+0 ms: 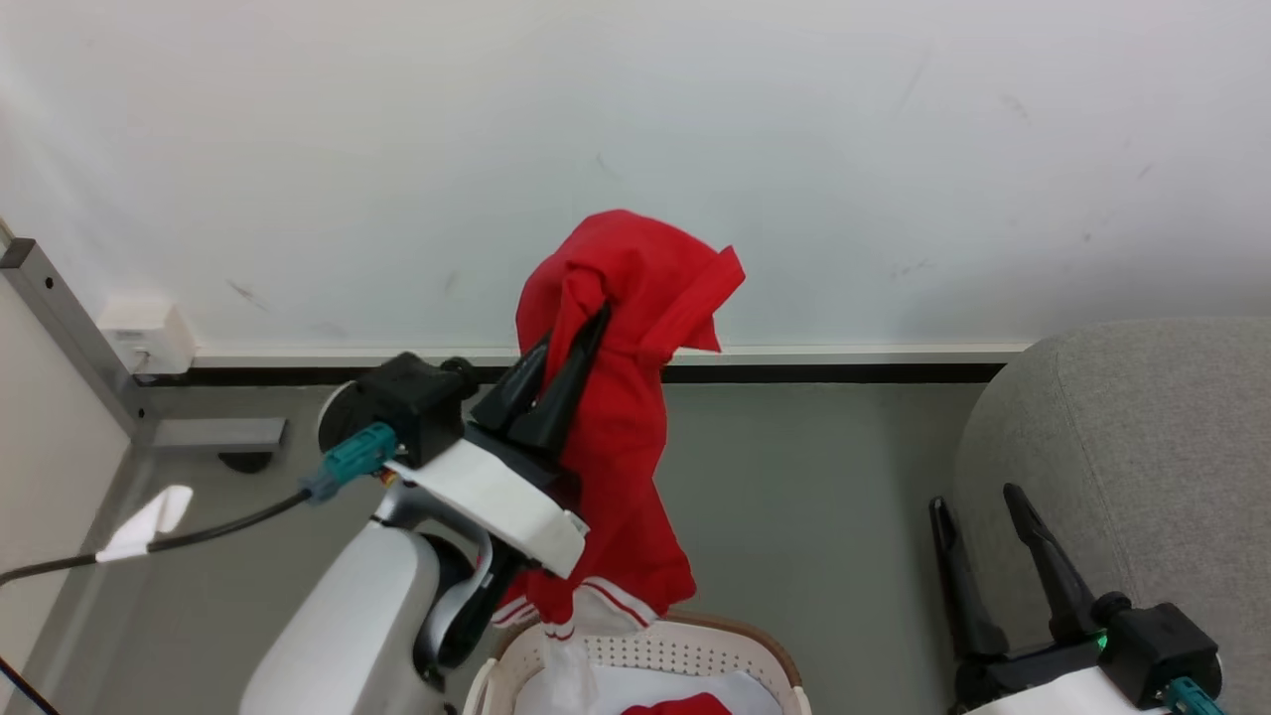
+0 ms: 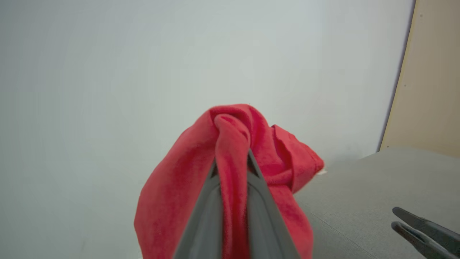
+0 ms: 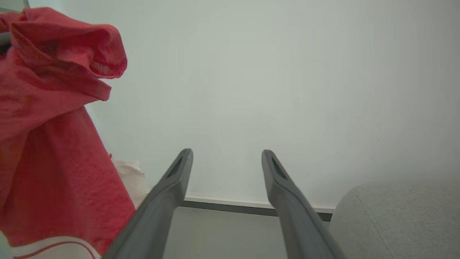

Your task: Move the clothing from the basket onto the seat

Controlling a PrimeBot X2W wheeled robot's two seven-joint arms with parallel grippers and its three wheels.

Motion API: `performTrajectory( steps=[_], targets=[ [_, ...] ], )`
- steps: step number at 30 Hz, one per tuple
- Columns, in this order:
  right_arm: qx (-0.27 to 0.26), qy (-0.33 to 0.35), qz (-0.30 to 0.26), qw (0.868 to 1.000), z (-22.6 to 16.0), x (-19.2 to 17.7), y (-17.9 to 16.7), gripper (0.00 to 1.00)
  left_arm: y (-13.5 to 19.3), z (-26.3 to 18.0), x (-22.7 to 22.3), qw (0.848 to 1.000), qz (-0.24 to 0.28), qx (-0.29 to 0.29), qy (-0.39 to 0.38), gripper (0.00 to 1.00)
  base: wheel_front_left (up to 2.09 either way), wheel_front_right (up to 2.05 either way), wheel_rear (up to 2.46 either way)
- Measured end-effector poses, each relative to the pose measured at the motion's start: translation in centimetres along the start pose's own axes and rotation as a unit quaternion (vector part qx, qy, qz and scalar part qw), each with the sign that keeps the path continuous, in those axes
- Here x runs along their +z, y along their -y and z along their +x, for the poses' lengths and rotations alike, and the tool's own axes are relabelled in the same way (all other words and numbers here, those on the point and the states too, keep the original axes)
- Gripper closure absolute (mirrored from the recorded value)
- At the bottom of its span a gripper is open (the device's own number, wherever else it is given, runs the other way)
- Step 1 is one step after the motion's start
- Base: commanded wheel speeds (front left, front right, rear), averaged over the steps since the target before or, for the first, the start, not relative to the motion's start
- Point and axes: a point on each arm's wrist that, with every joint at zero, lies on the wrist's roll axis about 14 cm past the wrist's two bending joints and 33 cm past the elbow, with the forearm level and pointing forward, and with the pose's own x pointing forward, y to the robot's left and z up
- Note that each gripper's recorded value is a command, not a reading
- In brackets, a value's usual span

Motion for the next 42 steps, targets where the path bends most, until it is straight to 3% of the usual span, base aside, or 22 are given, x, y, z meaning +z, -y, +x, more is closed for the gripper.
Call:
performTrajectory(
  steps=[5,15,29,41,42],
  targets=[
    [0.016,-0.003,0.006,1.000,-0.1,-0.2,-1.2,0.00,0.1,0.2,2.0,1.000,0.002,0.002,0.017,1.00,0.00,0.00,0.00],
    [0.070,-0.028,0.004,0.997,-0.4,-1.6,-4.1,0.00,1.0,-0.3,1.1,1.000,-0.006,-0.006,0.001,1.00,0.00,0.00,0.00],
    [0.251,-0.099,-0.016,0.963,0.2,-5.6,-13.8,0.00,6.2,-2.1,0.5,0.997,-0.040,-0.063,-0.027,1.00,0.00,0.00,0.00],
    [0.293,-0.149,-0.044,0.943,1.2,-8.7,-16.3,0.00,9.3,-4.3,1.0,0.993,-0.063,-0.090,-0.036,1.00,0.00,0.00,0.00],
    [0.294,-0.150,-0.043,0.943,1.3,-8.8,-16.5,0.06,9.2,-4.4,1.1,0.994,-0.063,-0.088,-0.035,1.00,0.00,0.00,0.00]
  ],
)
